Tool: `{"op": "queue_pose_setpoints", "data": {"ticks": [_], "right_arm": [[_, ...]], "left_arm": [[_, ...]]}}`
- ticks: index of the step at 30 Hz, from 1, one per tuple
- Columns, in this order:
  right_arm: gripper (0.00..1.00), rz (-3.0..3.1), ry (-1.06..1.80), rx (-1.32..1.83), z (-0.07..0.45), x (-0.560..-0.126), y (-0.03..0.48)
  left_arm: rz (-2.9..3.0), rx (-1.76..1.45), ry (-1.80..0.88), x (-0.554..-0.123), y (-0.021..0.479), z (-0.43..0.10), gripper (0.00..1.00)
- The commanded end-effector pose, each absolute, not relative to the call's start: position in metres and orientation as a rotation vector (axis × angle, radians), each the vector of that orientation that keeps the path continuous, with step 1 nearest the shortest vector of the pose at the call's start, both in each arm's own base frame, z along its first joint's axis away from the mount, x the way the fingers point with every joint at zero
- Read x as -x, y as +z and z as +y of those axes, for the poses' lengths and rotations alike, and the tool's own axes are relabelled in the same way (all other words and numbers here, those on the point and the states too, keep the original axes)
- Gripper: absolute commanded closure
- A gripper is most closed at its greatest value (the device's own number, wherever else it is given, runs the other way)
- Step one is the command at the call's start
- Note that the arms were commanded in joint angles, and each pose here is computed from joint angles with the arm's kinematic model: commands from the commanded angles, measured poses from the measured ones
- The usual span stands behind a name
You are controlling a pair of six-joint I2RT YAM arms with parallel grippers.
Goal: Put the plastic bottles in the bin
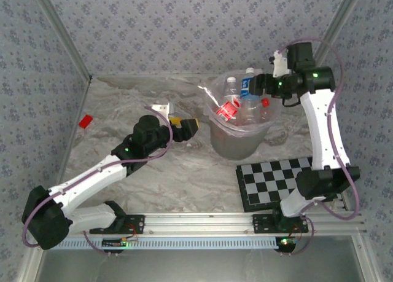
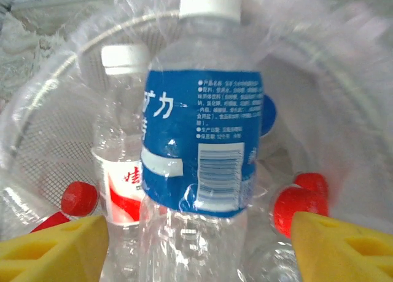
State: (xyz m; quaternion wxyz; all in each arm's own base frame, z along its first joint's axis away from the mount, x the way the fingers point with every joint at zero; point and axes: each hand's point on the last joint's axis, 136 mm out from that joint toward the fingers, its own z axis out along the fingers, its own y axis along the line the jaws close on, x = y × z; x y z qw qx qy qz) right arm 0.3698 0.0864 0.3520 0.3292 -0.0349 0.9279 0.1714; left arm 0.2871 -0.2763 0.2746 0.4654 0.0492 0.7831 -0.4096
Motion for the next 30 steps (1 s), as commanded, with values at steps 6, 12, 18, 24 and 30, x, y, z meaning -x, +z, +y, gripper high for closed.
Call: {"op": "queue_pose_setpoints", "data": {"ticks": [6, 12, 18, 24, 30], "right_arm": [[0.2, 2.244, 0.444, 0.256, 0.11, -0.344, 0.403], [0.26, 2.081, 0.515, 0.576, 0.188, -0.341, 0.425], [0.03, 2.086, 0.252, 0.832, 0.235, -0.355, 0.4], [0.0, 2.096, 0.039, 0.95, 0.266, -0.37, 0.373], [0.04, 2.108, -0.115, 0.958, 0.28, -0.397, 0.355]], "left_arm": [[1.806, -0.102, -1.017, -0.298, 0.33, -0.265, 0.13], [1.767, -0.119, -1.002, -0.304, 0.367, -0.26, 0.13], [1.852, -0.083, -0.931, -0.286, 0.342, -0.234, 0.13], [1.895, -0.026, -0.895, -0.265, 0.318, -0.207, 0.14], [1.877, 0.004, -0.879, -0.257, 0.315, -0.192, 0.14]]}}
